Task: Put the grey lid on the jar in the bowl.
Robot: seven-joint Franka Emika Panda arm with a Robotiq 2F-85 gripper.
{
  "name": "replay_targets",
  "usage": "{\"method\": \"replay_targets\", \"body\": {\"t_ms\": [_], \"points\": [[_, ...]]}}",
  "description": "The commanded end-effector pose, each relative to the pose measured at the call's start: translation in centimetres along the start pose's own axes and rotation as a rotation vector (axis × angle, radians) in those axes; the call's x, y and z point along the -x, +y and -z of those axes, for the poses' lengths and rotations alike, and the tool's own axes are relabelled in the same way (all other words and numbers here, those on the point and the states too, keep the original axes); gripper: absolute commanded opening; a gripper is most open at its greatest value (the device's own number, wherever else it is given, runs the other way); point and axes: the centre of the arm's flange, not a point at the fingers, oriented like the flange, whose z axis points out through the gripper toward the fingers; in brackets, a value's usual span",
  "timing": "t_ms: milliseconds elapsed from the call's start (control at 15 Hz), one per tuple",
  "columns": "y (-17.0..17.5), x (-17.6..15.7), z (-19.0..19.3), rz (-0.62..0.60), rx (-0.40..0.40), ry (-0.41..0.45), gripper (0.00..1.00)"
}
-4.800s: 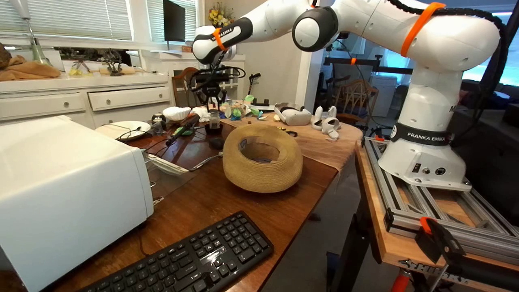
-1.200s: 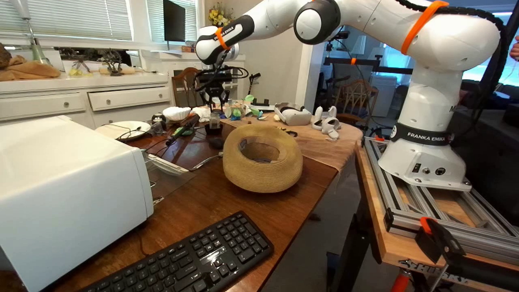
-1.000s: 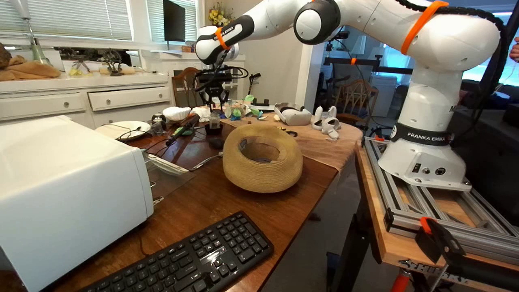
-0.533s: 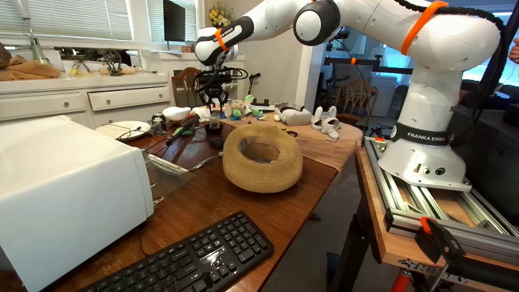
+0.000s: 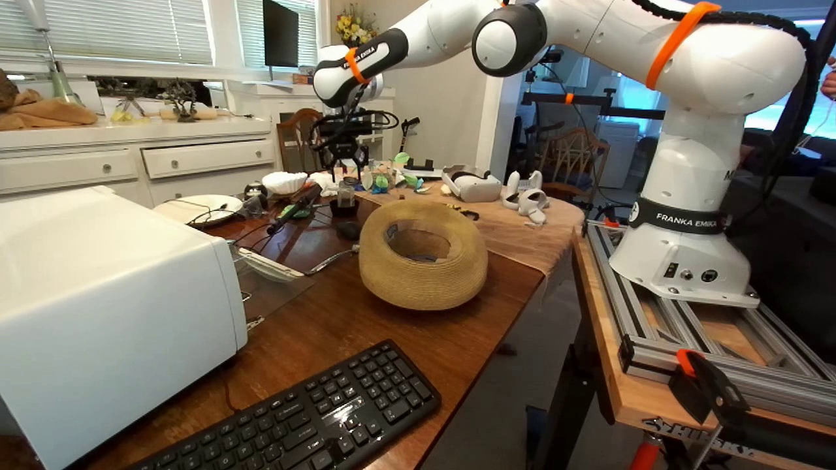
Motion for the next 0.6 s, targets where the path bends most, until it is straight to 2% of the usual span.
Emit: {"method": "replay_targets", "body": {"t_ms": [0, 533], "points": [[-0.9, -0.6, -0.3, 0.013, 0.003, -0.006, 1.00], [-0.3, 0.5, 1.2, 0.009, 0.005, -0.007, 1.00]]}}
